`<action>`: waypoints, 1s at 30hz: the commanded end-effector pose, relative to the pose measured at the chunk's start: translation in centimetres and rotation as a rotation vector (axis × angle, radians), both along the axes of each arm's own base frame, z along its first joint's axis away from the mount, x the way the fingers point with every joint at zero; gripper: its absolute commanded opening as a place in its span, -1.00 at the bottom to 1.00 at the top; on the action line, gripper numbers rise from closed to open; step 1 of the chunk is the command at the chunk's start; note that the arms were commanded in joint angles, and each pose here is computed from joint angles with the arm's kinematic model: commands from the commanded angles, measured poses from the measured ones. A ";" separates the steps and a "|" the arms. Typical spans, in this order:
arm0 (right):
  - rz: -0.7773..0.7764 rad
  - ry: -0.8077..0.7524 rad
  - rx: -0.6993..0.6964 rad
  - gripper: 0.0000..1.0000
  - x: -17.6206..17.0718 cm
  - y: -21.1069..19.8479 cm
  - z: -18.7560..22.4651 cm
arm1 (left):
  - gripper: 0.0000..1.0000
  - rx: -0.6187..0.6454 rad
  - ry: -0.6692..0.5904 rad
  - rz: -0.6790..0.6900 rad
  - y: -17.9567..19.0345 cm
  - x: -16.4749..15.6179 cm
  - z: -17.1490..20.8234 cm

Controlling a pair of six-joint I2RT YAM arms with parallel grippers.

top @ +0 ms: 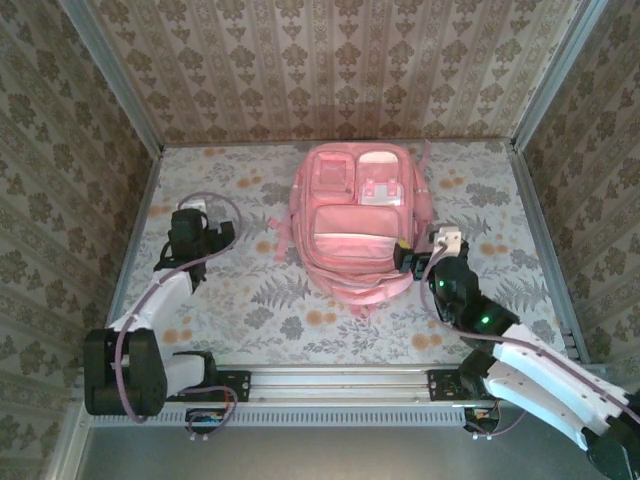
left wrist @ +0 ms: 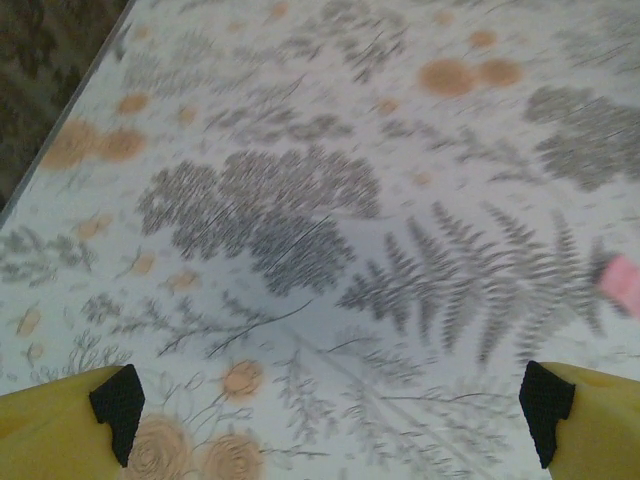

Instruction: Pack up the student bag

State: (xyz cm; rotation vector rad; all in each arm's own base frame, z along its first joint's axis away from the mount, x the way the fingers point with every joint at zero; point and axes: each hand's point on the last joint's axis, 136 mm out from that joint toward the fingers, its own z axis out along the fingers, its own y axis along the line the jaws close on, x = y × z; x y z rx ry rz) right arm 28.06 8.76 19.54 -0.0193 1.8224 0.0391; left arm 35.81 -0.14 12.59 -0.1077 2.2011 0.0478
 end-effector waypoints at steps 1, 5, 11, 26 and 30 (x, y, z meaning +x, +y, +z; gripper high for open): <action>-0.075 -0.167 -0.193 0.99 1.9 -3.6 0.9 | 1.00 -0.054 -0.128 -0.145 -1.6 1.8 1.4; -0.374 -0.072 -0.083 1.00 2.9 -10.9 -2.8 | 1.00 0.001 -0.192 -0.070 -0.1 2.0 0.4; -0.369 -0.139 0.031 1.00 5.9 -12.9 -4.9 | 1.00 0.071 -0.293 -0.156 -0.9 2.0 -0.3; -0.132 0.090 -0.007 0.99 11.8 -9.9 -9.6 | 1.00 0.085 -0.260 -0.174 -0.6 4.2 -3.3; -0.208 0.075 -0.005 0.99 11.4 -11.0 -9.5 | 1.00 0.086 -0.262 -0.174 -0.6 4.2 -3.2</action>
